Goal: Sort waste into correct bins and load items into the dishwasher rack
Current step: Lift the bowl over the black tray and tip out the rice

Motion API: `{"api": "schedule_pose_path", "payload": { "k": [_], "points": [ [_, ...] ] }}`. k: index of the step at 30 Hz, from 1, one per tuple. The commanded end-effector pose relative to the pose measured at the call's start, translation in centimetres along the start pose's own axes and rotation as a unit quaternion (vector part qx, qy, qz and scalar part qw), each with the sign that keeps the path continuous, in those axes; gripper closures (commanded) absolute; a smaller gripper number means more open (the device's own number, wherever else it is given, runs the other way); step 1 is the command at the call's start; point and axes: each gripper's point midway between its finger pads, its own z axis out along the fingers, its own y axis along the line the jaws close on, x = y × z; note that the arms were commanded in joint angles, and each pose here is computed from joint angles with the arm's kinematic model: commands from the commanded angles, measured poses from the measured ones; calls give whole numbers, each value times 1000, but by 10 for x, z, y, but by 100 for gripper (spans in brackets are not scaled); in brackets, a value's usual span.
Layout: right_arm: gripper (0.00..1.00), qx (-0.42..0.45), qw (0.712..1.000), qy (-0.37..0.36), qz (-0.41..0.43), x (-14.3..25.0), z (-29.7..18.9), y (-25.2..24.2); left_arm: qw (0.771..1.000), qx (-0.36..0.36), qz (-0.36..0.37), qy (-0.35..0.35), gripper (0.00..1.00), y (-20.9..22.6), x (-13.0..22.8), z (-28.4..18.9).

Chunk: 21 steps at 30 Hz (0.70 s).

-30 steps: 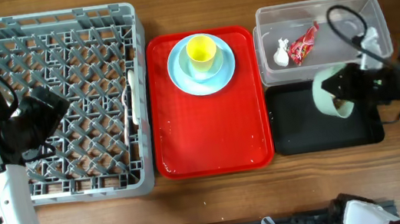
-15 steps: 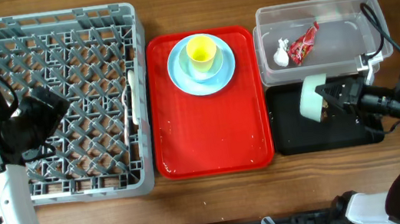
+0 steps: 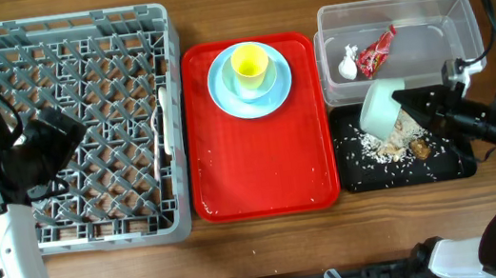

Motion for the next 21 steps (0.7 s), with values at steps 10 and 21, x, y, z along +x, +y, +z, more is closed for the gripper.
{"api": "schedule_pose_path", "payload": {
  "k": [10, 21],
  "points": [
    [96, -54, 998, -17, 11, -5, -11, 15, 1000, 5, 2, -5, 0, -1, -2, -3],
    [96, -78, 996, 7, 40, 12, -2, 30, 1000, 5, 2, -5, 0, -1, -2, -3]
  ]
}}
